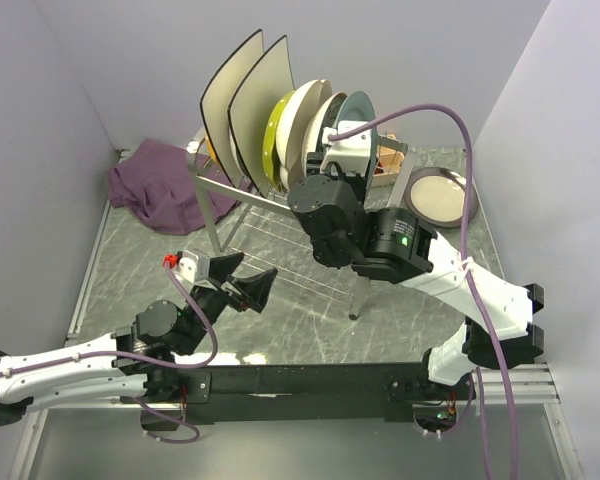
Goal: Unload the plates from the dish rack
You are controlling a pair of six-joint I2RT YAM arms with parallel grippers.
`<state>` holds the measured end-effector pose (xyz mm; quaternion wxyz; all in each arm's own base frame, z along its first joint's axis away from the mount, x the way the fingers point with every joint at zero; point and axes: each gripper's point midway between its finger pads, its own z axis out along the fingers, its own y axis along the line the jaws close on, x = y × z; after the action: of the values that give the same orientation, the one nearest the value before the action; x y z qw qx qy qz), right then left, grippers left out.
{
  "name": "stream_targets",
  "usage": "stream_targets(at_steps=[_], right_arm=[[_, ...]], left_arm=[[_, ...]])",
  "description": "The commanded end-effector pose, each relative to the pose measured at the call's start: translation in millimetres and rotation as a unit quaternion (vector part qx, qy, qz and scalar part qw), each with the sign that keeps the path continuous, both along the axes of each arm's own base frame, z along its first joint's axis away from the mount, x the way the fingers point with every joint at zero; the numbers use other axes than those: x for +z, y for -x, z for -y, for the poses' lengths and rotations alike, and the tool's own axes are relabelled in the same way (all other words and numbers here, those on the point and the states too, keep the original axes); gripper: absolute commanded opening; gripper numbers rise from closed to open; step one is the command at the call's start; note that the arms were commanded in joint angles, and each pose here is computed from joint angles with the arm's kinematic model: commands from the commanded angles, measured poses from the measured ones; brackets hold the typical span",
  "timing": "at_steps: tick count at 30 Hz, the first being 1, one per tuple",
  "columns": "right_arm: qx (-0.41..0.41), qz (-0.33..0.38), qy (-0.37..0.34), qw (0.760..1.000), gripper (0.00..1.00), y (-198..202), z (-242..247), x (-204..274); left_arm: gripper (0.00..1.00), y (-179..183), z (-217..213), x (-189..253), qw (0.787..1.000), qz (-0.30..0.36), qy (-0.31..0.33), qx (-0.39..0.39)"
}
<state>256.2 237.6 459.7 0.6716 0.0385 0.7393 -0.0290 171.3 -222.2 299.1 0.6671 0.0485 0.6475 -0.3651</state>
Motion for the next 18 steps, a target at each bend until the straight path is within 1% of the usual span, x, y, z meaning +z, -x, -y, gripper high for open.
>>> stream_targets(at_steps=[1,8,13,18], right_arm=[[-0.013,0.004,0.007,1.0,0.52,-2,21,9],[-0.021,0.017,0.006,1.0,0.53,-1,29,27],[-0.02,0.033,-0.017,0.999,0.53,1,37,46],[-0.019,0.037,-0.015,0.999,0.54,3,42,52]], left_arm=[[0.99,0,0,7,1.0,0.005,0.015,0.001],[0.99,0,2,6,1.0,0.005,0.011,0.001],[0.99,-1,1,6,1.0,0.004,0.011,0.003],[0.99,0,1,8,1.0,0.006,0.014,0.0]])
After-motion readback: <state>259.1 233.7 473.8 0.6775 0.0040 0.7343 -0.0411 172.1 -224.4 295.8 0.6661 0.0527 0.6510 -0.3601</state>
